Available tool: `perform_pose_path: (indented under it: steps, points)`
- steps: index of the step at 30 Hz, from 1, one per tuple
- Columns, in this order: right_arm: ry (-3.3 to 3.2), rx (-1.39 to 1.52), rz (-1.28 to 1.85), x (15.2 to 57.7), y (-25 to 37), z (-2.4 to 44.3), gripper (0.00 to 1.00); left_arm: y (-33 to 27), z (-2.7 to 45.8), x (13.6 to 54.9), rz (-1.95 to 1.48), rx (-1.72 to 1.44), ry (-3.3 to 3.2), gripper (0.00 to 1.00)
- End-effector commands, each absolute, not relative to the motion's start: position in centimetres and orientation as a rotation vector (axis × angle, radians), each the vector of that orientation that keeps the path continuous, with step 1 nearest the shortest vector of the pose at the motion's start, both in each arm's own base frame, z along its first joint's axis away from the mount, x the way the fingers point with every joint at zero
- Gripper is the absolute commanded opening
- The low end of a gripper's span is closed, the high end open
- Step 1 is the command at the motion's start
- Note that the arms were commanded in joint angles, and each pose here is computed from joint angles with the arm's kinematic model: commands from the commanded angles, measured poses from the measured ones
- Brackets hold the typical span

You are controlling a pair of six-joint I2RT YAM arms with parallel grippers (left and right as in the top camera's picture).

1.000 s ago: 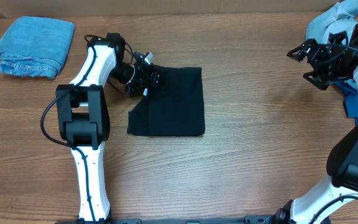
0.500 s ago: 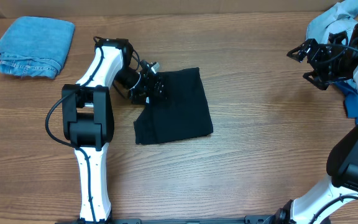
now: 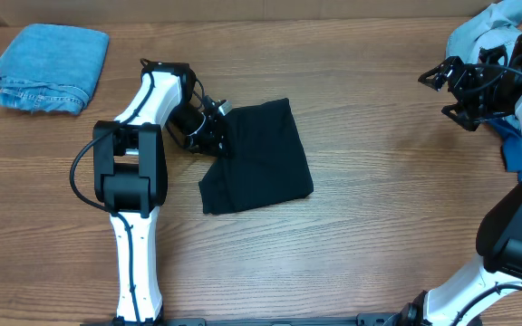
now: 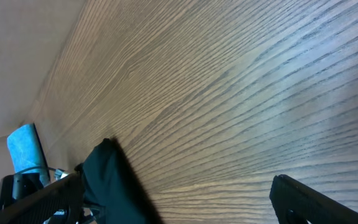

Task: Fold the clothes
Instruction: 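Lift the black bundle and carry it to the top-left onto the blue towel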

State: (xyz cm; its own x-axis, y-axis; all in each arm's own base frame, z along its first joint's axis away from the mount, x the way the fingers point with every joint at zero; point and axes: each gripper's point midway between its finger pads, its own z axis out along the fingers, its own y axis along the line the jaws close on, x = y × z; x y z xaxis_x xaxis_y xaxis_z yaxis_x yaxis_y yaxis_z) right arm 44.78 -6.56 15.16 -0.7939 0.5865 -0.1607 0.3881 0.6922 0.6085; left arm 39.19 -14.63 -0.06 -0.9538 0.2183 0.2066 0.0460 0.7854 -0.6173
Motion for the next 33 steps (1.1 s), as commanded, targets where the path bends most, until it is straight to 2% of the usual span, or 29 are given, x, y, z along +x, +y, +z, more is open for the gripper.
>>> perform_pose_path:
  steps: [1,10,16,22,27,33]
  points:
    - [2.537,0.744,0.795,45.2,-6.7,16.2,1.00,-13.0,-1.7,39.3,0.738,-0.180,-2.737,0.04]
    - [2.534,0.741,0.793,45.2,-6.7,16.2,1.00,-11.9,14.4,45.1,0.731,-0.274,-3.118,0.04]
    - [2.534,0.742,0.794,45.2,-6.7,16.2,1.00,-12.0,22.2,45.9,0.780,-0.349,-3.298,0.04]
    - [2.534,0.742,0.794,45.2,-6.7,16.2,1.00,-10.9,26.5,46.6,0.807,-0.367,-3.423,0.04]
    - [2.535,0.743,0.794,45.2,-6.7,16.2,1.00,-8.7,27.7,47.9,0.769,-0.376,-3.513,0.04]
    - [2.537,0.745,0.795,45.2,-6.7,16.2,1.00,-3.2,28.1,49.5,0.675,-0.192,-3.610,0.04]
